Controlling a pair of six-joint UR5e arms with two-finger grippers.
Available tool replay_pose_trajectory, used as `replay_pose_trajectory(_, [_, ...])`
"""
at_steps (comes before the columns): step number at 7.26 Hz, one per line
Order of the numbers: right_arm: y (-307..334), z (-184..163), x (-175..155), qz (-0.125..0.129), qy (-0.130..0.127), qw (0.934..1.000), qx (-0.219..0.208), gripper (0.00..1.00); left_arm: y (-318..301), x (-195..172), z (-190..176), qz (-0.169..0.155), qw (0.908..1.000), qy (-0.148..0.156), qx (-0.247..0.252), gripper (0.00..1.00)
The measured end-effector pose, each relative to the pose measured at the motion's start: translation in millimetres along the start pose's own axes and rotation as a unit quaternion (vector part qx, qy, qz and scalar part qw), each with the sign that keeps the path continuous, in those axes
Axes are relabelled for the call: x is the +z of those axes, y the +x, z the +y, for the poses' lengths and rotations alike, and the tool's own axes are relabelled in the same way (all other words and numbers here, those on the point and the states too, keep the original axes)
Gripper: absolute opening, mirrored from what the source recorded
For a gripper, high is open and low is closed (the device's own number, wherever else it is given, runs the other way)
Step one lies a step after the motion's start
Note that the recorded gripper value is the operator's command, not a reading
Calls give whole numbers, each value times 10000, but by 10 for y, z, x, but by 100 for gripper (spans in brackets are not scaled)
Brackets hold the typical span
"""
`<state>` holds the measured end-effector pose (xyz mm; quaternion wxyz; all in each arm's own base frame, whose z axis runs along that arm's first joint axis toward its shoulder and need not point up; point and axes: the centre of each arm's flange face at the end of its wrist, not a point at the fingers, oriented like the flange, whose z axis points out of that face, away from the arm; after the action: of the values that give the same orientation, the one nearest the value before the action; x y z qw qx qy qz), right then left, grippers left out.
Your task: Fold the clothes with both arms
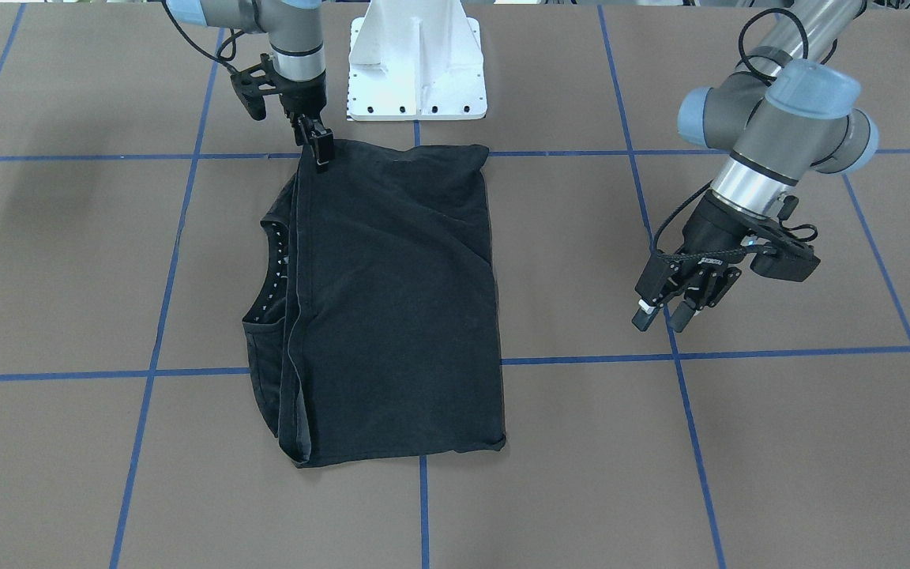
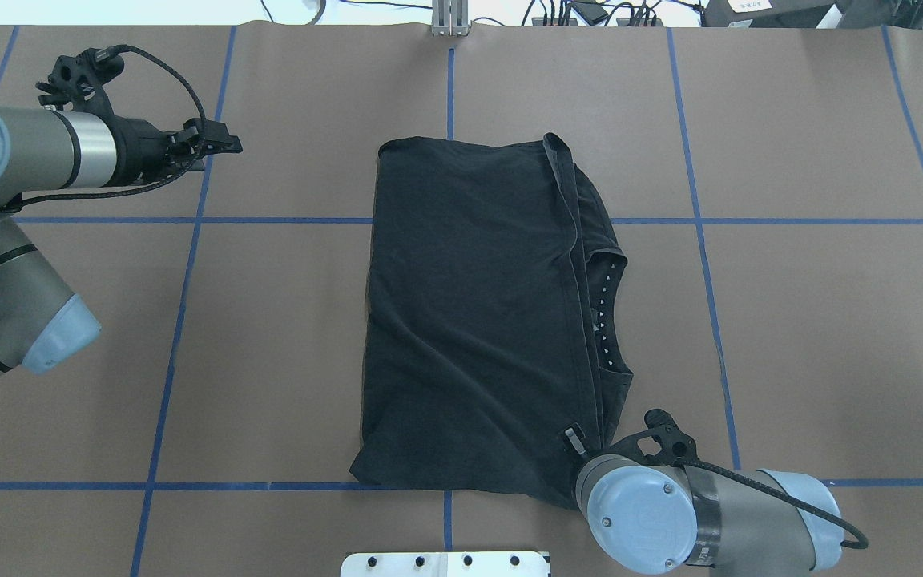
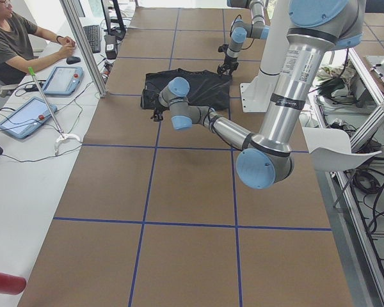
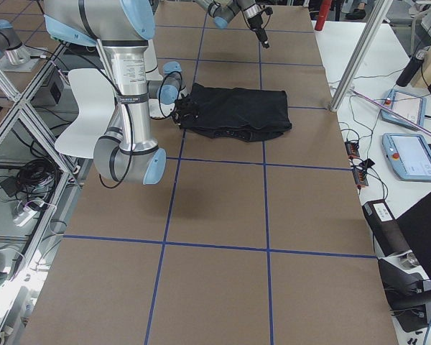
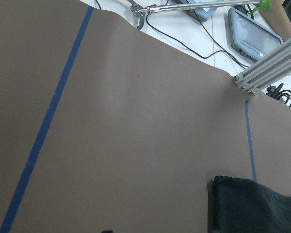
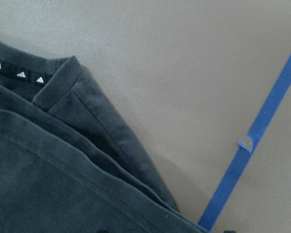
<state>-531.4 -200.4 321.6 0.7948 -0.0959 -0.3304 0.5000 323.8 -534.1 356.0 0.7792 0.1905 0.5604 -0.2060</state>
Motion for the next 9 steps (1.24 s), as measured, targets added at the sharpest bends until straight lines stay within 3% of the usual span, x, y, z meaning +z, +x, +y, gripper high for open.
replay_pose_trajectory(3, [-22,-19,24,-9,36,10000,-54,76,-3,-1,0,-3,10000,2,0,73])
replay_pose_trajectory(4, [-24,-23,33,-13,50,10000,-63,68,-2,-1,0,-1,10000,3,0,73])
replay_pose_trajectory(7, [-36,-16,51,-22,73,9999,-136,10,-6,-2,2,-3,10000,0,-1,73])
replay_pose_trajectory(8, [-37,-15,54,-23,76,9999,-142,0,-4,-5,0,-1,10000,1,-1,73])
replay_pose_trajectory(9, [-36,-14,55,-22,75,9999,-149,0,-5,-7,-3,0,10000,4,-1,73])
